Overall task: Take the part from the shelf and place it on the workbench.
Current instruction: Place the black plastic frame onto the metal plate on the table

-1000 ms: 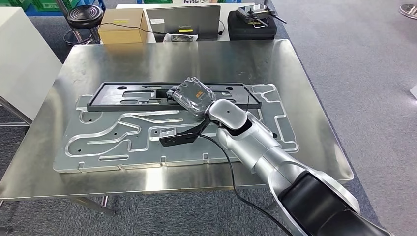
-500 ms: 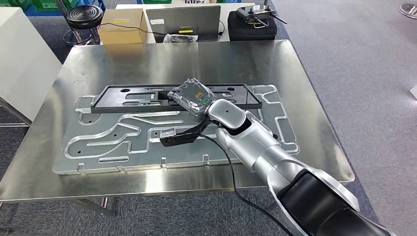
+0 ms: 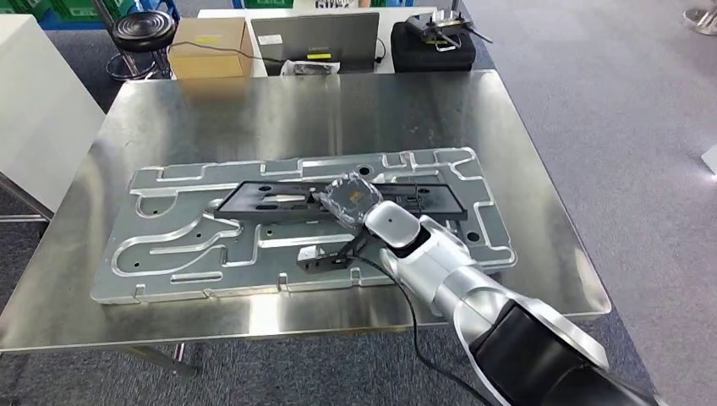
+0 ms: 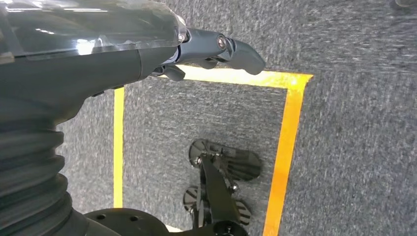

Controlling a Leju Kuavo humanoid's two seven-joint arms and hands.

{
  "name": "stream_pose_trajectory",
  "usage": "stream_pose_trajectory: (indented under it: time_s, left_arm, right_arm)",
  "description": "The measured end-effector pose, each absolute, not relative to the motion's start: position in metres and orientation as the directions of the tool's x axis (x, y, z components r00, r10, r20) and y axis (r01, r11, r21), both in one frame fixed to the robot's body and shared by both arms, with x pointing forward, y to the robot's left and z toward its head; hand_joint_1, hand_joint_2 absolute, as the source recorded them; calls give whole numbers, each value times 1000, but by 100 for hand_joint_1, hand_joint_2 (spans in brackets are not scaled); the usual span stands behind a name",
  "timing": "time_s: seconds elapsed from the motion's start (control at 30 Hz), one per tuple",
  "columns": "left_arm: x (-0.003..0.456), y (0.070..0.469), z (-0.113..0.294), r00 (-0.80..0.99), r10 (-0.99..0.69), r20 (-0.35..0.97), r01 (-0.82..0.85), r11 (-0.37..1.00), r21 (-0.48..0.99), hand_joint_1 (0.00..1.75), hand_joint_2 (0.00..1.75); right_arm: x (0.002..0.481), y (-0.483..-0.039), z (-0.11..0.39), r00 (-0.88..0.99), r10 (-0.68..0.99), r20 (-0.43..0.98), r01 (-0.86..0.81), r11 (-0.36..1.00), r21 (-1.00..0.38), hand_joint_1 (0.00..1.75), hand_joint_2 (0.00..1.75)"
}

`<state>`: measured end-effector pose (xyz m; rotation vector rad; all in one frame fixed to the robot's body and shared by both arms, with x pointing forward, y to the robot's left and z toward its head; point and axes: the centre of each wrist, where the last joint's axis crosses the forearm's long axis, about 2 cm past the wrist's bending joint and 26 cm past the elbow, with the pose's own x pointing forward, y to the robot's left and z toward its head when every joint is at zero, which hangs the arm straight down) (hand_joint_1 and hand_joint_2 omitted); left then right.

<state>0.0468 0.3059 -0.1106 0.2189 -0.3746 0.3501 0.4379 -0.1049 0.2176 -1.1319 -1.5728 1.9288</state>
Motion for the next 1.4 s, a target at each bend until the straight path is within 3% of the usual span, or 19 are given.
stream_pose_trajectory:
  time_s: [0.47, 0.6, 0.63, 0.77, 1.13, 1.4]
  left_arm:
    - [47, 306, -111, 862, 304, 406, -387, 912, 138, 0, 175]
    - [47, 306, -111, 860, 307, 407, -391, 910, 140, 0, 175]
    - [47, 306, -111, 860, 306, 408, -391, 909, 142, 0, 175]
    - [47, 307, -111, 858, 297, 420, -389, 909, 150, 0, 0]
    - [49, 307, -110, 850, 292, 437, -389, 909, 149, 0, 0]
    - [49, 307, -110, 849, 297, 438, -392, 909, 143, 0, 0]
  right_arm:
    - [439, -117, 206, -568, 751, -337, 133, -320, -938, 175, 175]
    - [439, -118, 205, -567, 751, -339, 130, -325, -937, 0, 0]
    - [439, -118, 204, -567, 750, -340, 128, -328, -936, 0, 0]
    - [437, -119, 200, -569, 748, -342, 133, -326, -936, 0, 0]
    - [436, -110, 214, -585, 747, -316, 337, -130, -932, 0, 0]
    - [435, -112, 234, -640, 747, -182, 452, 174, -875, 0, 0]
